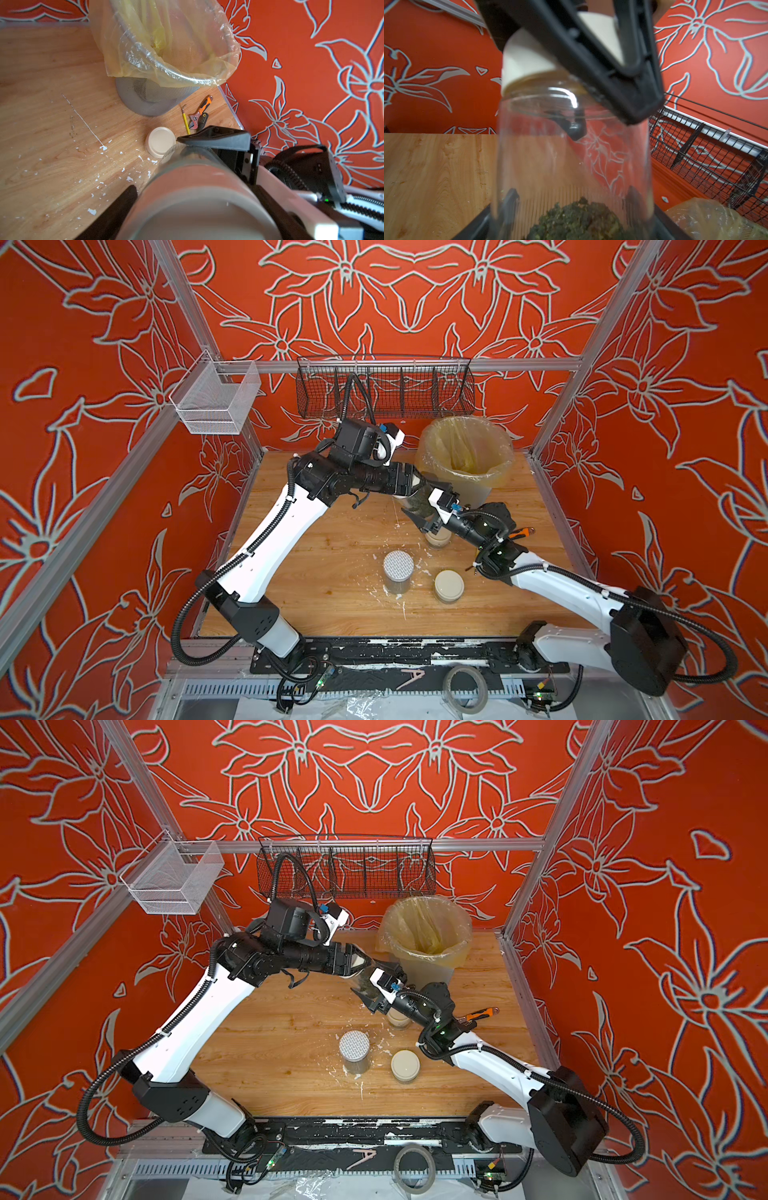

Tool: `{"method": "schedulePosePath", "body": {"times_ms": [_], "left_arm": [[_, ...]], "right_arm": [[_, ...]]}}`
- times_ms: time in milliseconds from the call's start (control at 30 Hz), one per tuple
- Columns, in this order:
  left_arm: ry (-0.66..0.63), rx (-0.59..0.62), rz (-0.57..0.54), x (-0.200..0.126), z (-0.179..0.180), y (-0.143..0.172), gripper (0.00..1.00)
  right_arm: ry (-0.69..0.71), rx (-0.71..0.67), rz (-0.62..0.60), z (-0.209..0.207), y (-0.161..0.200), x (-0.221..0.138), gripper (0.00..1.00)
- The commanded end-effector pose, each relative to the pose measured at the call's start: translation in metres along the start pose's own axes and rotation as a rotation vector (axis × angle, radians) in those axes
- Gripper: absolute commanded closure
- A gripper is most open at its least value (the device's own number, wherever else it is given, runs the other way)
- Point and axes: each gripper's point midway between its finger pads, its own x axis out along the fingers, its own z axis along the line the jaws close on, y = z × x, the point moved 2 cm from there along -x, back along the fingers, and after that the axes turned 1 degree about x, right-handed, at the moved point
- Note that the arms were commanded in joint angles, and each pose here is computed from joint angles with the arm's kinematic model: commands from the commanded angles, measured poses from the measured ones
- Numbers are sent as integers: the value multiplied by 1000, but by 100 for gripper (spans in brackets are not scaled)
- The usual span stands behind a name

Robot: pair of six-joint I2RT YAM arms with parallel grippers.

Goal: Empty moldy tea leaves from jars
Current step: Unscrew the lid from the jar.

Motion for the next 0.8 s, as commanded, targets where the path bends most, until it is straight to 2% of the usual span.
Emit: {"method": "schedulePosePath", "body": {"times_ms": [0,167,367,467,533,600,667,767], "left_arm": [[91,-128,-71,-17,-23,-16,3],[55,-27,-222,-46,-29,-37,3],[-65,67,-284,-61,-20,-48,3],[-70,218,-301,-74,-26,-49,3],[-3,351,-293,-87,-38,-44,3],[64,501,-261,-96,-48,-33,3],[75,646,-212,-97,-48,-17,3],[89,780,-132,-90,-40,5,3]], "right_arm": [[92,-134,-52,-18,-18,0,60],[76,-95,-76,-15,-22,-3,62],[69,-65,-95,-13,-26,-7,63],[53,-54,-98,-10,-29,-10,63],[41,-48,-89,-9,-29,-12,63],[33,-39,-85,-7,-30,-14,63],[24,-33,-88,-5,-31,-17,63],[6,-18,-95,-2,-34,-21,64]]}}
